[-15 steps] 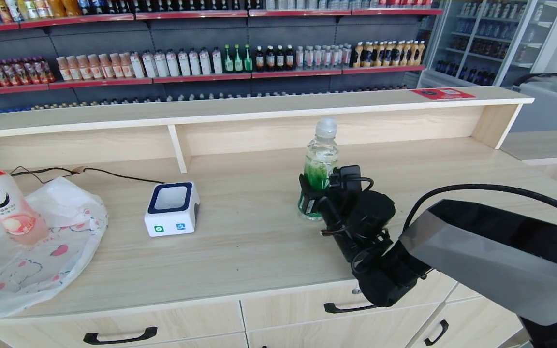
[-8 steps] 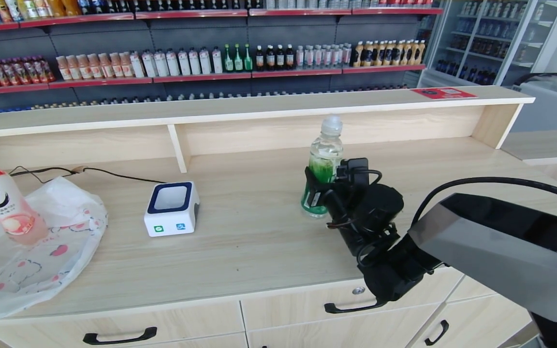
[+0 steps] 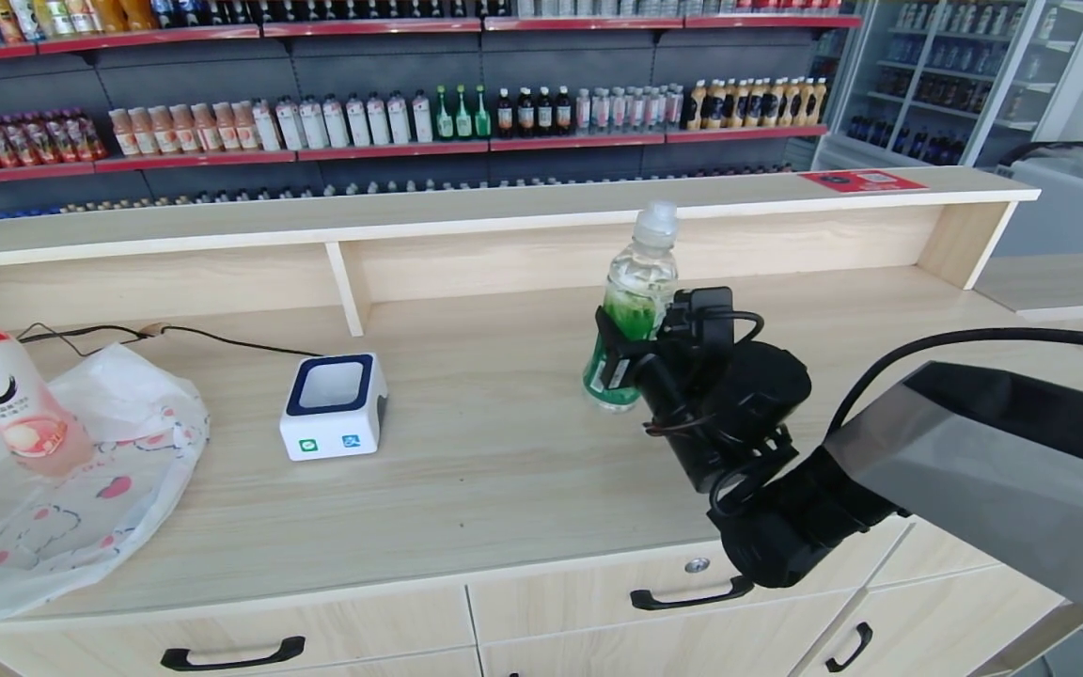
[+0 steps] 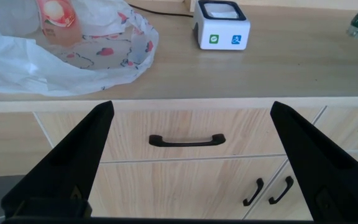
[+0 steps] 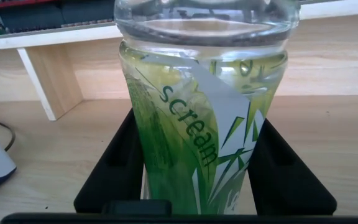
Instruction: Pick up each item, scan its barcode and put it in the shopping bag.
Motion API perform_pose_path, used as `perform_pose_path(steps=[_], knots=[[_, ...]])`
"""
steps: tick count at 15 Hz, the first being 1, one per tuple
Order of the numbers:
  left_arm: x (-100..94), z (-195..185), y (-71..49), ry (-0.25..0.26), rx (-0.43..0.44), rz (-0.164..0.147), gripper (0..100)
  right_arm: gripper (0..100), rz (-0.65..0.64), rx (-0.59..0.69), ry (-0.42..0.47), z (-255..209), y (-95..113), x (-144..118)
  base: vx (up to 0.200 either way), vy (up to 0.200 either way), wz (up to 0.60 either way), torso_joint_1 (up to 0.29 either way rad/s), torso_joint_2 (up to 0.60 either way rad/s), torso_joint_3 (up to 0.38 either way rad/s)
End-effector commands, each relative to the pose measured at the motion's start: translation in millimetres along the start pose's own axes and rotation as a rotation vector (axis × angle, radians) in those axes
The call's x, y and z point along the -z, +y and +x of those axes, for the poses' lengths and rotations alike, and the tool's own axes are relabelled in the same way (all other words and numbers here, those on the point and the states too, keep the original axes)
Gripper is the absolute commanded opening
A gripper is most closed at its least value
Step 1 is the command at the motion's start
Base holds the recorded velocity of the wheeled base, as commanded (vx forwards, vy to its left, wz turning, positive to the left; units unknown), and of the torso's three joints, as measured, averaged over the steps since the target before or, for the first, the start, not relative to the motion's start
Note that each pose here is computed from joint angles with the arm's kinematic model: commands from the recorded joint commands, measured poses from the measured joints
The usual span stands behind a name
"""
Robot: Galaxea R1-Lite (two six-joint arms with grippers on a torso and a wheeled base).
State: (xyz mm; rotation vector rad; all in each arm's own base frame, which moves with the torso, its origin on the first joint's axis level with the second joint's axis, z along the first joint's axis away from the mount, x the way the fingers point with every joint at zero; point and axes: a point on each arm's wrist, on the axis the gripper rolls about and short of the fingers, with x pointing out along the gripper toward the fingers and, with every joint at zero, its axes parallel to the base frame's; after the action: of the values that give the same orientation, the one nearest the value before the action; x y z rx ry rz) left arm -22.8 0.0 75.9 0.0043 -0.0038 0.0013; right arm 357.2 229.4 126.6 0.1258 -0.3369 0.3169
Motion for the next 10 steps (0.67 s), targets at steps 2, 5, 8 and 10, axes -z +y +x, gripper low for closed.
perform_pose_path(steps=[2, 5, 8, 10], knots=[[0.0, 0.0, 0.0, -0.001, 0.0, -0.001, 100, 0, 0.012, -0.007, -0.033, -6.2, 1.0, -25.6, 0.0, 0.0, 0.0, 0.0, 0.0, 0.0], [0.1, 0.0, 0.0, 0.001, -0.002, -0.015, 100, 0, 0.0, -0.004, -0.027, -22.6, -3.6, -46.9, 0.0, 0.0, 0.0, 0.0, 0.0, 0.0], [0.1, 0.1, 0.0, 0.002, 0.0, -0.017, 100, 0, 0.003, -0.01, -0.04, -42.9, -7.1, -75.3, 0.0, 0.0, 0.0, 0.0, 0.0, 0.0], [0.1, 0.1, 0.1, 0.002, -0.003, -0.032, 100, 0, 0.011, -0.035, -0.032, -63.0, -4.1, -90.8, 0.0, 0.0, 0.0, 0.0, 0.0, 0.0]])
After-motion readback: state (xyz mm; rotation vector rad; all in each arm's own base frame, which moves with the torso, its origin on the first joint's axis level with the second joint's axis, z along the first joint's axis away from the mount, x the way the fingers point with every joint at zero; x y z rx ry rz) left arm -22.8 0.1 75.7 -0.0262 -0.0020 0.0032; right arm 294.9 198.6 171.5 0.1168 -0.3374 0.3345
